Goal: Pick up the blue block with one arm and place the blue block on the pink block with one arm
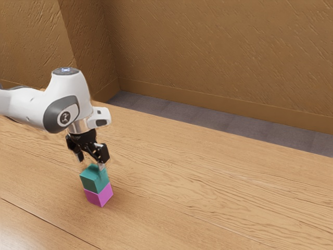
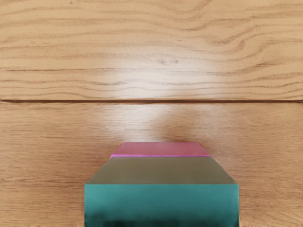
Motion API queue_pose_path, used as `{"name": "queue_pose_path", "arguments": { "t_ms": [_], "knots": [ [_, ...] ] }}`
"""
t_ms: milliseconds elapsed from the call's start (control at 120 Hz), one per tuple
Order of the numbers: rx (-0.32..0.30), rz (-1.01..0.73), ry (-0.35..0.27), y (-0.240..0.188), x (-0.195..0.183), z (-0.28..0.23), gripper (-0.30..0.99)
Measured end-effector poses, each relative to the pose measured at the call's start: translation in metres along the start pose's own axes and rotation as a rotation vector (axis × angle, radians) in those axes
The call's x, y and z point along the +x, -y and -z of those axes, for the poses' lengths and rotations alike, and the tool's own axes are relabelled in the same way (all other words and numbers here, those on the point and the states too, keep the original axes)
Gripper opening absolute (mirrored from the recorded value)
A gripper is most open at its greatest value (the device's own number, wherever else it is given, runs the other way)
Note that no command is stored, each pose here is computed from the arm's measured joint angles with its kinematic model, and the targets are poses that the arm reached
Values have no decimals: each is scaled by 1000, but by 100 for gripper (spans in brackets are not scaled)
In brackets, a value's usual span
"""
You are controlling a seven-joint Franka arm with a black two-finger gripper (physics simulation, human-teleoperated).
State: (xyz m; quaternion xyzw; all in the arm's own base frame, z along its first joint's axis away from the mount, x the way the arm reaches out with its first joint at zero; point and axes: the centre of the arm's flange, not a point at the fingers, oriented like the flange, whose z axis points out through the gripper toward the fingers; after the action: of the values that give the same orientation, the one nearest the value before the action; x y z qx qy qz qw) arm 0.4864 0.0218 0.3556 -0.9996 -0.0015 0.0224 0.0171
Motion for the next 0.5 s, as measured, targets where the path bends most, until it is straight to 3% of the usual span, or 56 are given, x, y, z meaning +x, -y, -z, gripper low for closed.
{"name": "queue_pose_path", "arguments": {
  "t_ms": [125, 233, 392, 500],
  "knots": [
    [34, 4, -120, -3, -11, 84, 66],
    [33, -1, -265, -9, 12, 214, 67],
    [-10, 6, -201, 5, 45, 246, 68],
    [7, 27, -200, 22, 44, 275, 69]
  ]
}}
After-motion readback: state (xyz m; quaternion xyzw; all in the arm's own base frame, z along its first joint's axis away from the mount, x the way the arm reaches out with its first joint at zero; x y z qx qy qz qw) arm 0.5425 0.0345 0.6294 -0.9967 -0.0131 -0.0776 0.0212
